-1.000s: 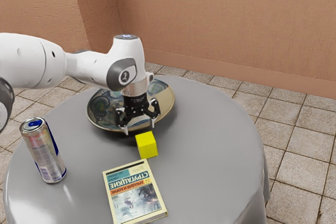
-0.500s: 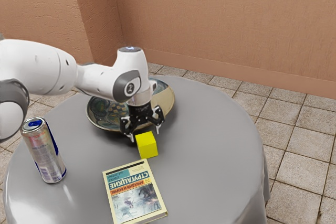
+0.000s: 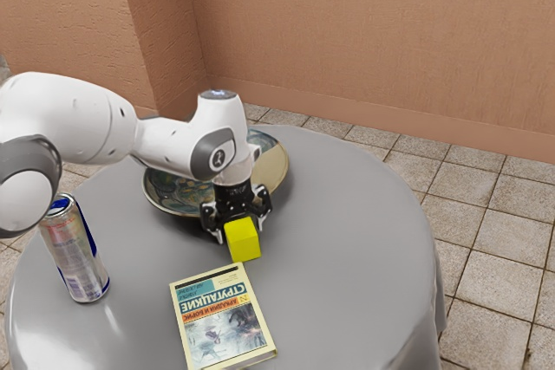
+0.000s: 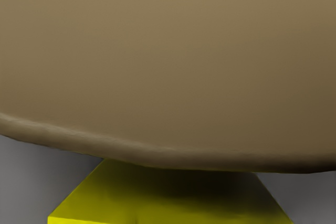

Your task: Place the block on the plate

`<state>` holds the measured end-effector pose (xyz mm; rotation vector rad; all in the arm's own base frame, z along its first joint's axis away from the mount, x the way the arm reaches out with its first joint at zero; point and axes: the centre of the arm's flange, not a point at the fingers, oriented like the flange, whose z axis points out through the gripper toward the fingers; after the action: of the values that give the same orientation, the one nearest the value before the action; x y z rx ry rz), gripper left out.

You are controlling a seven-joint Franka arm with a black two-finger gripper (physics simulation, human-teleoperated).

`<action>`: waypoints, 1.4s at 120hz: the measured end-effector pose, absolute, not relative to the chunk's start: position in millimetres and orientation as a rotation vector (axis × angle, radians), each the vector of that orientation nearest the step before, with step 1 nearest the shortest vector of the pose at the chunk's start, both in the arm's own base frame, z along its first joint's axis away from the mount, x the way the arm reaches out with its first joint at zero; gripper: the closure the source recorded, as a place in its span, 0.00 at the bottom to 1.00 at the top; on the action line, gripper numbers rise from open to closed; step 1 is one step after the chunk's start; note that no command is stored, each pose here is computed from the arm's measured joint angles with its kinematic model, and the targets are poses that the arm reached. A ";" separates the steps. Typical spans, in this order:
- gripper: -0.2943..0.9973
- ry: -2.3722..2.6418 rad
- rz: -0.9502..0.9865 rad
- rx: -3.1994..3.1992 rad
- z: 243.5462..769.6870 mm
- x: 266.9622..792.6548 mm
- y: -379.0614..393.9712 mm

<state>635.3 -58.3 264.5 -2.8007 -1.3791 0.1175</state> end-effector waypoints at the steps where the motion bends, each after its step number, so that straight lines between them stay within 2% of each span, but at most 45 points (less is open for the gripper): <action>1: 0.25 -1.380 0.118 -2.801 264.3 635.3 -58.3; 14: 0.28 -1.389 0.122 -2.802 261.6 635.6 -58.1; 41: 0.41 -1.389 0.118 -2.806 262.0 636.1 -57.9; 62: 0.46 -1.392 0.117 -2.807 262.1 636.3 -57.4; 114: 0.46 -1.392 0.099 -2.815 271.7 636.9 -59.5; 168: 0.47 -1.367 0.036 -2.877 312.7 638.4 -79.3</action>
<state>638.4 -79.3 312.7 -2.8767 -1.3672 0.0359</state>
